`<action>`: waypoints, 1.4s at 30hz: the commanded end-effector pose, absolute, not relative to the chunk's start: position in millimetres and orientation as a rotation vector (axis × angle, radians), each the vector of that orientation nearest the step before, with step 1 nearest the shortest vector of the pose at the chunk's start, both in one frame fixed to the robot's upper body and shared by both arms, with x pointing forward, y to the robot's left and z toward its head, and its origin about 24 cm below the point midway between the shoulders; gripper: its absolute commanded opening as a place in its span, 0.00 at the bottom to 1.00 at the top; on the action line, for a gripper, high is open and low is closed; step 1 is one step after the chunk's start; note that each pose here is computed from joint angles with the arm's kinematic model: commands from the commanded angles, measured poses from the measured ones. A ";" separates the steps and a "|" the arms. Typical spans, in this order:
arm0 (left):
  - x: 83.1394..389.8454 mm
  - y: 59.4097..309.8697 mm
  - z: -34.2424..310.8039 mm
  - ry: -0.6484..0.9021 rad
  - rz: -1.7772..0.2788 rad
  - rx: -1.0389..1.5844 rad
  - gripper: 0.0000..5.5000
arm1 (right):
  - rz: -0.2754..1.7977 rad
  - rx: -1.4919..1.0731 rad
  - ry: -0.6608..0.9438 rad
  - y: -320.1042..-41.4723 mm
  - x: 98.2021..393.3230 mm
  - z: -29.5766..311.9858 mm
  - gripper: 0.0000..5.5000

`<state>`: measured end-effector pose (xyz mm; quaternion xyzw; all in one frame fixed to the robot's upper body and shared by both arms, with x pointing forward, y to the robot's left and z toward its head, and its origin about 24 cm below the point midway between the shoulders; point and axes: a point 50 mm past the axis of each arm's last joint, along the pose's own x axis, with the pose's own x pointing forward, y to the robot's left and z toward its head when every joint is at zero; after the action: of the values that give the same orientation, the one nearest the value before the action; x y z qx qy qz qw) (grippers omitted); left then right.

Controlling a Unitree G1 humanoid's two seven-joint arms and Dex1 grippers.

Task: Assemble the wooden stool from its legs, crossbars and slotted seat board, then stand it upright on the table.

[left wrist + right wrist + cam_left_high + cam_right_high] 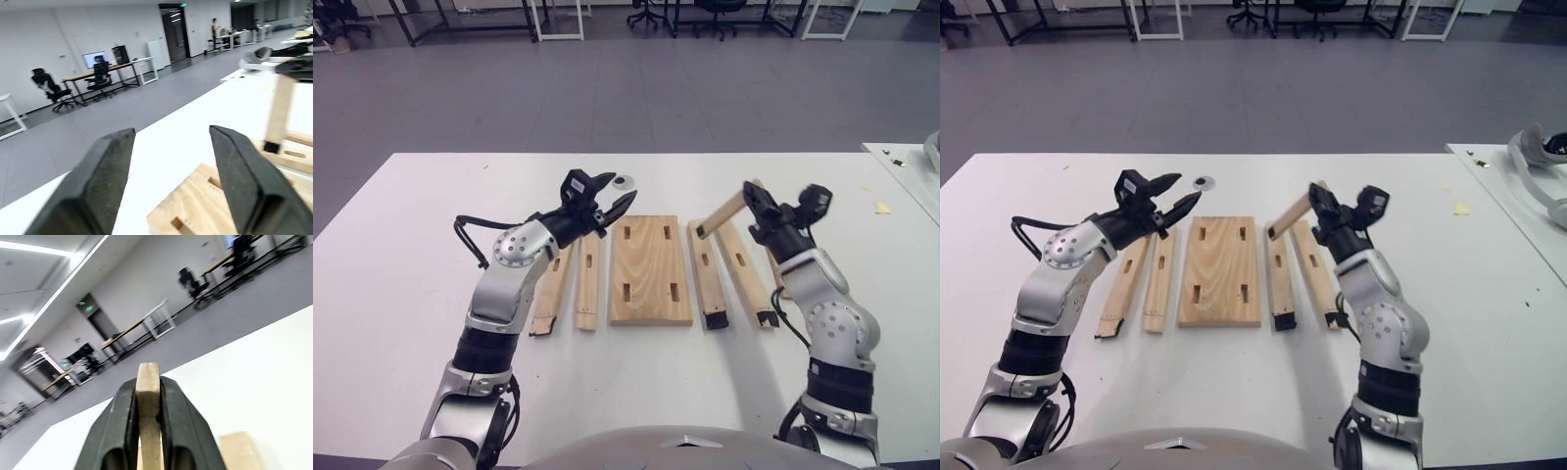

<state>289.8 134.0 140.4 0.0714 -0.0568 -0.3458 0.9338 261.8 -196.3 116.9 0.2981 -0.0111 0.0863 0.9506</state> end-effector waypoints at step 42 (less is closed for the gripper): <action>303.0 162.3 139.0 -0.092 -0.475 0.031 0.53 | 0.270 -0.017 0.604 -173.8 188.6 -35.0 0.08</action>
<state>301.2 161.6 137.2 0.0081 -0.0472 -0.2417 0.9692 245.4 -150.1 72.8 0.0043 0.0076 0.1700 0.9854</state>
